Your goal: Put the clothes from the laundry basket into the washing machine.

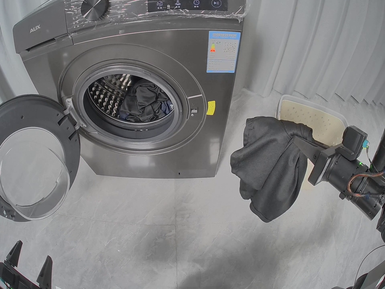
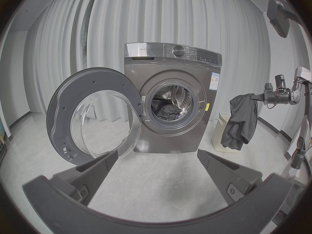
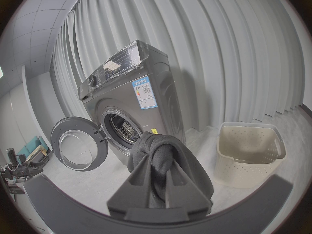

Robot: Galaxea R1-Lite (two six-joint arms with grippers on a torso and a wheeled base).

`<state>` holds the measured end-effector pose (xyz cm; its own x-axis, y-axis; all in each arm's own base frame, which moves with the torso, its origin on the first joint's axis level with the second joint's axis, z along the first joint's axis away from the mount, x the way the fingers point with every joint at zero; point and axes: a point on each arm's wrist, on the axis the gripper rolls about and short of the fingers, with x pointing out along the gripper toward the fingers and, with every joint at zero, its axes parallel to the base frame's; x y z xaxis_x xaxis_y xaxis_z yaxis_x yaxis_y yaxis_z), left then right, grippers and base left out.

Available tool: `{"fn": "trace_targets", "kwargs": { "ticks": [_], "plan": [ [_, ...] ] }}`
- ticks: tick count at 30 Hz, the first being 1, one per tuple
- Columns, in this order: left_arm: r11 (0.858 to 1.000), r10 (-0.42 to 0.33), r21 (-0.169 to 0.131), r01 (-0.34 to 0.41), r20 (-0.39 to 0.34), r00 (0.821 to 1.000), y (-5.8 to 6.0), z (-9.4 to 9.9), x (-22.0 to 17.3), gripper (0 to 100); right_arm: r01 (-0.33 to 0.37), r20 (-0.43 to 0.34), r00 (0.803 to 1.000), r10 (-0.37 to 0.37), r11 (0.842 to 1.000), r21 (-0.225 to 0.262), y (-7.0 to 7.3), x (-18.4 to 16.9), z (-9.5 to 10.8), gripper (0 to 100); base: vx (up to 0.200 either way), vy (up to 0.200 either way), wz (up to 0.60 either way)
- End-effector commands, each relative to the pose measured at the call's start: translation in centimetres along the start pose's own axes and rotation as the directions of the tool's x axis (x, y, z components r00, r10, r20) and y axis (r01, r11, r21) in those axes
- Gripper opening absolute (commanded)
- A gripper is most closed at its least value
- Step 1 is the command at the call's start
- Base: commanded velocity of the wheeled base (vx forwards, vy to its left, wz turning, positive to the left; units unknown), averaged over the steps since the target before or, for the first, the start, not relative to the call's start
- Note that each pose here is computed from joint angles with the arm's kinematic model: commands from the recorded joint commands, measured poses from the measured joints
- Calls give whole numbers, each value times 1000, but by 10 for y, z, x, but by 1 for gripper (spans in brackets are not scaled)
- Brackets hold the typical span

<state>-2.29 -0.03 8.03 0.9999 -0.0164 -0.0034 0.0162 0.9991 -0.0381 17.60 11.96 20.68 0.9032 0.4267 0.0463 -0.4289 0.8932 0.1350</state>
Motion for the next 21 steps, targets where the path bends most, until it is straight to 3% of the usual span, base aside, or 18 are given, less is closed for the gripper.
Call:
{"fn": "trace_targets", "kwargs": {
  "ticks": [1,13,21],
  "plan": [
    [1000,0,0,0,-7,1000,0,-5,1,100,-2,-1,1000,2,1000,0,0,0,0,0,0,200,0],
    [1000,0,0,0,-7,1000,0,-5,1,100,-1,2,1000,1,1000,0,0,0,0,0,0,200,0],
    [1000,0,0,0,-7,1000,0,-5,1,100,-2,0,1000,2,1000,0,0,0,0,0,0,0,0]
  ]
}}
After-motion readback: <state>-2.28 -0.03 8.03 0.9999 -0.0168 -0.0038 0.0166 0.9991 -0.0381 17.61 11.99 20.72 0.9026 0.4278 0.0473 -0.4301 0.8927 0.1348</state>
